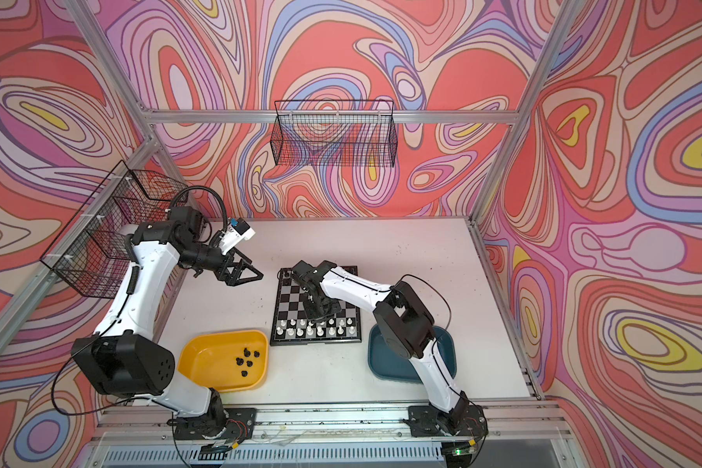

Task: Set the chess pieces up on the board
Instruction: 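Lower the white pawn onto its near-row square and open the right gripper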

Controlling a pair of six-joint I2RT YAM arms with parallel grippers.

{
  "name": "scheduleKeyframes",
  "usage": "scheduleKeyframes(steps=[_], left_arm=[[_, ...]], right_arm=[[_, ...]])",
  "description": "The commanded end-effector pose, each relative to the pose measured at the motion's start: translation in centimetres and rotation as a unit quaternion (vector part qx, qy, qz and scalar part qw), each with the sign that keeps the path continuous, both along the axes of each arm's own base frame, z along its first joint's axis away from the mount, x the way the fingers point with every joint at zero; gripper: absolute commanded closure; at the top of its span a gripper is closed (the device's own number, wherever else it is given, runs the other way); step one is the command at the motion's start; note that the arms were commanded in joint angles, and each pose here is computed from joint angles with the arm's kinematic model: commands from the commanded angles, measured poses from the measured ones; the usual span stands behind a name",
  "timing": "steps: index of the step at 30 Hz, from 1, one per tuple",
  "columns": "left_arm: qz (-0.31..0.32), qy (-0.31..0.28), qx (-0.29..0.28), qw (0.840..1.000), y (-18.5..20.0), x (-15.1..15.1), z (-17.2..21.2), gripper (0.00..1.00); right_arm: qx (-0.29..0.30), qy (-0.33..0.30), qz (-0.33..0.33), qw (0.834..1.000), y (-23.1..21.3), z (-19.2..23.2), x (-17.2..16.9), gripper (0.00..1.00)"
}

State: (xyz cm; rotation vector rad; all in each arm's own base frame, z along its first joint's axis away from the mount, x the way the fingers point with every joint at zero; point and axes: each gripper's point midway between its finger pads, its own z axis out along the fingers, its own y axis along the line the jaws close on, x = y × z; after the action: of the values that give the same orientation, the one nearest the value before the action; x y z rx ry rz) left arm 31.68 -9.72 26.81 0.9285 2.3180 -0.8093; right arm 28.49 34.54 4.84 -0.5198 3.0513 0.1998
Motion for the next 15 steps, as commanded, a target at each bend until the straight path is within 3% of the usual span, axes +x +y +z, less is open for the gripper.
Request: scheduleKeyframes(steps=[1, 15], left_arm=[[-0.008, -0.004, -0.002, 1.000, 0.09, -0.25, 0.60, 0.10], [-0.009, -0.002, -0.013, 1.000, -0.14, -0.03, 0.76, 0.10]], right_arm=[[-0.003, -0.002, 0.002, 1.000, 0.36, -0.27, -0.03, 0.89], [-0.001, -0.001, 0.006, 1.000, 0.62, -0.50, 0.05, 0.88]])
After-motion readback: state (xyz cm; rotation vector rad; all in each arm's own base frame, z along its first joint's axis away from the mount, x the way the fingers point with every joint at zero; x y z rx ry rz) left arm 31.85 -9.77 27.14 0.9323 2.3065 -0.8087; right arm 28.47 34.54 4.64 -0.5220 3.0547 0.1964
